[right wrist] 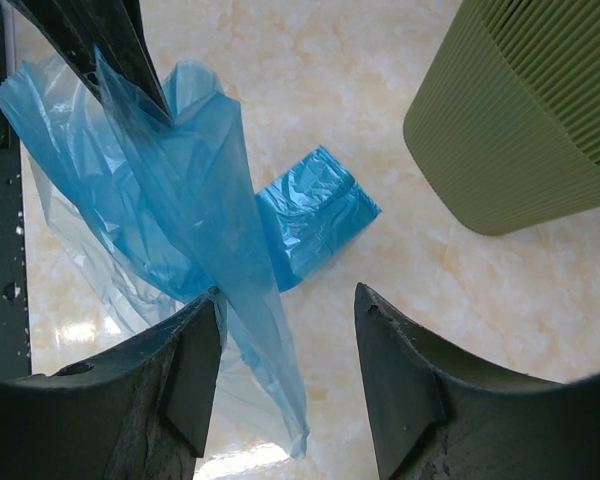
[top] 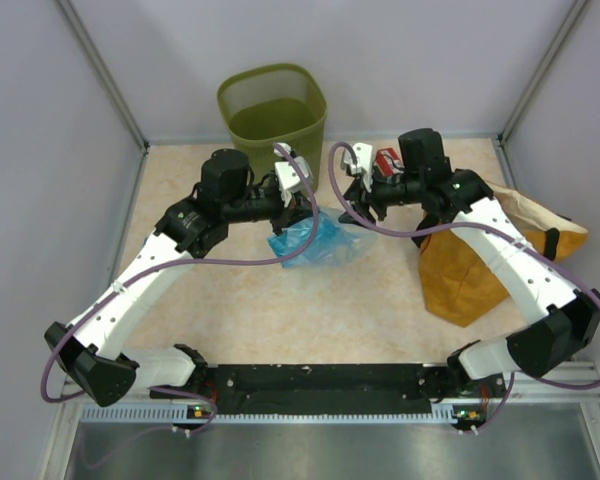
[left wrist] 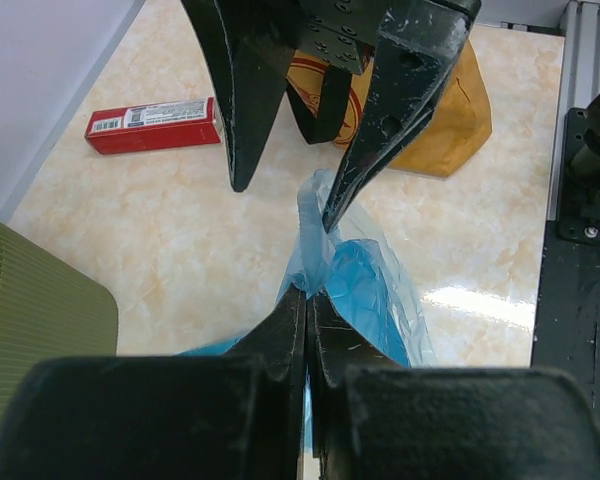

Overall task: Put the trash bags into the trash bin
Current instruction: Unfold the trash bag at the center of the board.

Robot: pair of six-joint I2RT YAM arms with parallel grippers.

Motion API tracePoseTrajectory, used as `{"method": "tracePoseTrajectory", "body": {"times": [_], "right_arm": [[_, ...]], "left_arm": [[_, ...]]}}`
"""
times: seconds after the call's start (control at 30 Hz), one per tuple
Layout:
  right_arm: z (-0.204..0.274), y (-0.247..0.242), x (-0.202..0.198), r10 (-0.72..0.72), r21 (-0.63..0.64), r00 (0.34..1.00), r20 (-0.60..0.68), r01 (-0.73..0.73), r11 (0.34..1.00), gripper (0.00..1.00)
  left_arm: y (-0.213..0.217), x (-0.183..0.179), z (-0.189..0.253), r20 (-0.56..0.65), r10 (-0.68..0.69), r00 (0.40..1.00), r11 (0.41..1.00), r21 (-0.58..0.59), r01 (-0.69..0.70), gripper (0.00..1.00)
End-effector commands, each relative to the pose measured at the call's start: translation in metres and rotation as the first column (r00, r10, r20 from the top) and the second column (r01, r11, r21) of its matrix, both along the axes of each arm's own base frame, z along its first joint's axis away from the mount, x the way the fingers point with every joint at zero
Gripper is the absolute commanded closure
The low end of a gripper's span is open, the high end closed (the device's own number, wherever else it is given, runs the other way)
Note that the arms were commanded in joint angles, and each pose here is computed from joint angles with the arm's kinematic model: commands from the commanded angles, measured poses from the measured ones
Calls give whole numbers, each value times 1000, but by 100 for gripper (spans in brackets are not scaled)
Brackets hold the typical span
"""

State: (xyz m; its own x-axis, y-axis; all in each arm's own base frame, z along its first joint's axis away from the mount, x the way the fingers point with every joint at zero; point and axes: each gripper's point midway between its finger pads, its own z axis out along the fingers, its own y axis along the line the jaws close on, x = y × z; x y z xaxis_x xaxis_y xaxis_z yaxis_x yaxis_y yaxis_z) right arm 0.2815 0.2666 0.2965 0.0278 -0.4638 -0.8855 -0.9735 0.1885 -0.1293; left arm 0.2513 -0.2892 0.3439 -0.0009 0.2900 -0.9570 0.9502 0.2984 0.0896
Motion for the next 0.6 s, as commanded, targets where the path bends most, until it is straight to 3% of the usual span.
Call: {"method": "tracePoseTrajectory", "body": {"times": [0.0,0.5,0.57], "right_arm": [[1,12,-6,44,16,999,18,-44,999,46],[-4,31,-1,45,32,999,22,-46,998,45],[-6,35,-2,53,34,999,14,-53,998,49]], "left_arm": [[-4,-5,28,41,-27,999,998,-63,29,100],[-11,-10,28,5,-71,997,994,-83,71,100],[-12,-10,27,2,-75,997,994,-84,75,100]]}}
